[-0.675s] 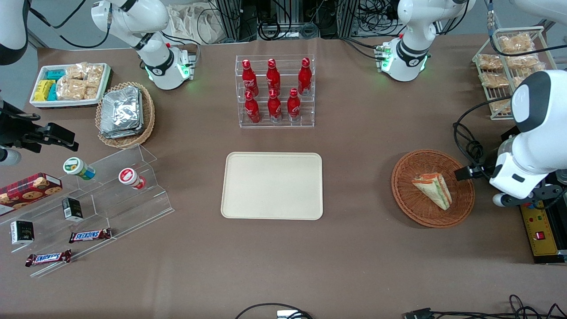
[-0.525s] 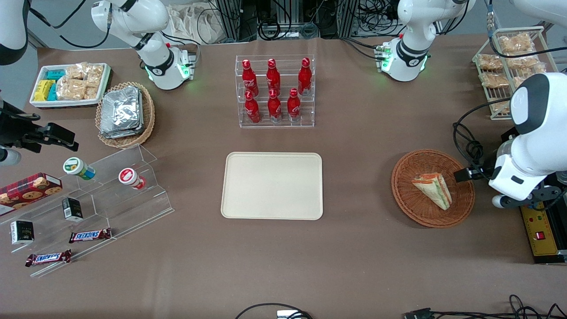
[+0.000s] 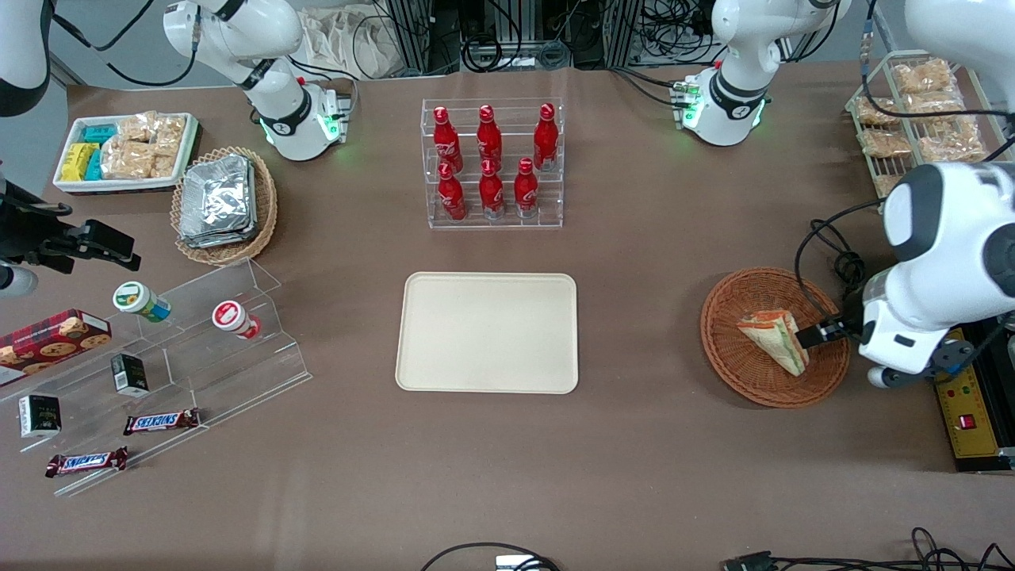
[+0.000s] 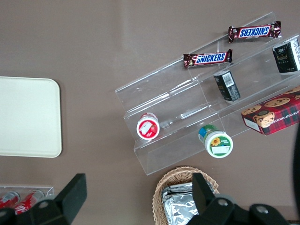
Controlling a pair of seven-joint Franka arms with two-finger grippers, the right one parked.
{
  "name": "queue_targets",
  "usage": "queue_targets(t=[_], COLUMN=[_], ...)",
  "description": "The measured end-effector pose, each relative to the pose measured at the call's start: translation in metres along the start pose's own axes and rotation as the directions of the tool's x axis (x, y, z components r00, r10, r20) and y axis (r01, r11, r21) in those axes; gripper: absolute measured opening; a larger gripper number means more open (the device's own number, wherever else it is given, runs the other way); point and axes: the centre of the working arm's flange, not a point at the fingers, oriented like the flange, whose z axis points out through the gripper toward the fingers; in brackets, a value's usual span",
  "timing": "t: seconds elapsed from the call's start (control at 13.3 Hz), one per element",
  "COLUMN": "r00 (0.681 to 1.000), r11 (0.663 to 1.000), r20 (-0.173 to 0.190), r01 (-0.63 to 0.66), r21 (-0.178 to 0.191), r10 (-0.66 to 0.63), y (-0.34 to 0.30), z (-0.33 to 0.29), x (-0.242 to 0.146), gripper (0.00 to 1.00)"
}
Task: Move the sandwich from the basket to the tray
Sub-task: 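Lower the open left gripper over the sandwich in the wicker basket, then close the left gripper on the sandwich and lift it from the basket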
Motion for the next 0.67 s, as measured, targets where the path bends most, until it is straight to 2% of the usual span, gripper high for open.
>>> queue_targets(t=[0.3,0.45,0.6,0.67], r00=[0.981,0.967,0.965,0.964], r11=[0.981,0.967,0.965,0.964], r20=[0.002,0.008,0.007,0.01], r01=[0.193,0.255,0.261,0.264], r21=[-0.022,0.0,0.034,0.039], r10=[-0.193,-0.255,-0.262,-0.264], y=[-0.005,-0.011,-0.017,-0.019], z=[0.088,0.114,0.128,0.133], x=[-0.013,-0.021,-0.022,-0.022], gripper=[1.0,1.0,1.0,1.0])
